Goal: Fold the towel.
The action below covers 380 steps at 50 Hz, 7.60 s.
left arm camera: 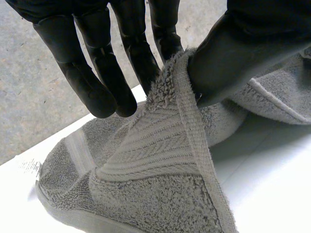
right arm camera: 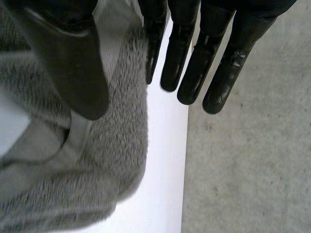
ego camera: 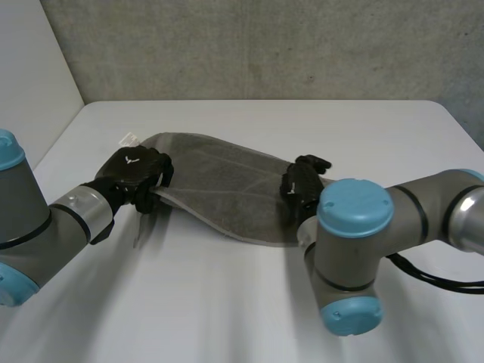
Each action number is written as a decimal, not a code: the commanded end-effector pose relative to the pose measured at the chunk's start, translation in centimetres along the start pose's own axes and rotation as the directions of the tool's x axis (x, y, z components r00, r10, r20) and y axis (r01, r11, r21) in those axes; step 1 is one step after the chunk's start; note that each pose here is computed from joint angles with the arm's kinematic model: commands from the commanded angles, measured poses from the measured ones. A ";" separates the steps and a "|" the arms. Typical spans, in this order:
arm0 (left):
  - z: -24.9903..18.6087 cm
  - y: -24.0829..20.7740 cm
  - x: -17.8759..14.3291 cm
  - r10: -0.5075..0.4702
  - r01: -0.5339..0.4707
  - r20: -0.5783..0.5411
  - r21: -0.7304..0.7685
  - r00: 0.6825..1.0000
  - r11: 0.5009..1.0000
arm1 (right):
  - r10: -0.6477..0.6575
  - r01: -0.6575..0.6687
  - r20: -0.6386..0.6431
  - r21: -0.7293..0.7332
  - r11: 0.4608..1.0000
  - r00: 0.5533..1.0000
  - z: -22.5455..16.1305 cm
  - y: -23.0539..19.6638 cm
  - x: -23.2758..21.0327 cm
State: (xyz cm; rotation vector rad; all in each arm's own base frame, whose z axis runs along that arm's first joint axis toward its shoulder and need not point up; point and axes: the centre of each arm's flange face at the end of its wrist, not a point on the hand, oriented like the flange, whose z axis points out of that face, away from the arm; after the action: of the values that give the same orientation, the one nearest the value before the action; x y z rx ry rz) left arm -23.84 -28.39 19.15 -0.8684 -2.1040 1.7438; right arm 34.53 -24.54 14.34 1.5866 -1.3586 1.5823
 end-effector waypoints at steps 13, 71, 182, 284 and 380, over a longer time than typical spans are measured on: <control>0.1 0.1 -0.2 -0.001 0.001 0.003 -0.001 1.000 1.000 | 0.592 -0.588 -0.152 0.075 0.806 0.792 0.4 7.2 10.9; 2.2 3.1 -2.4 0.161 -0.156 0.175 -0.043 0.971 0.987 | 0.849 -0.858 -0.272 0.124 0.498 0.453 -2.2 17.9 16.2; 0.2 1.0 -4.0 0.109 -0.105 0.134 -0.042 0.985 0.994 | 0.680 -0.715 0.278 0.038 0.698 0.679 -7.5 -0.9 -4.8; 4.4 1.6 -4.4 0.108 -0.111 0.070 0.033 0.992 0.993 | 0.482 -0.489 0.153 0.013 0.872 0.863 0.8 5.7 7.5; 4.8 -3.2 -2.2 0.133 -0.172 0.199 0.191 0.971 0.966 | 0.574 -0.573 -0.024 -0.115 0.811 0.818 1.6 10.0 12.0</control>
State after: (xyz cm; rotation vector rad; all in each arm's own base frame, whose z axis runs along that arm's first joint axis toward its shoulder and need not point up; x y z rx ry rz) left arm -26.95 -38.45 20.04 -0.8721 -2.0880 2.0550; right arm 25.75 -37.74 22.70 1.1155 -1.9431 1.8858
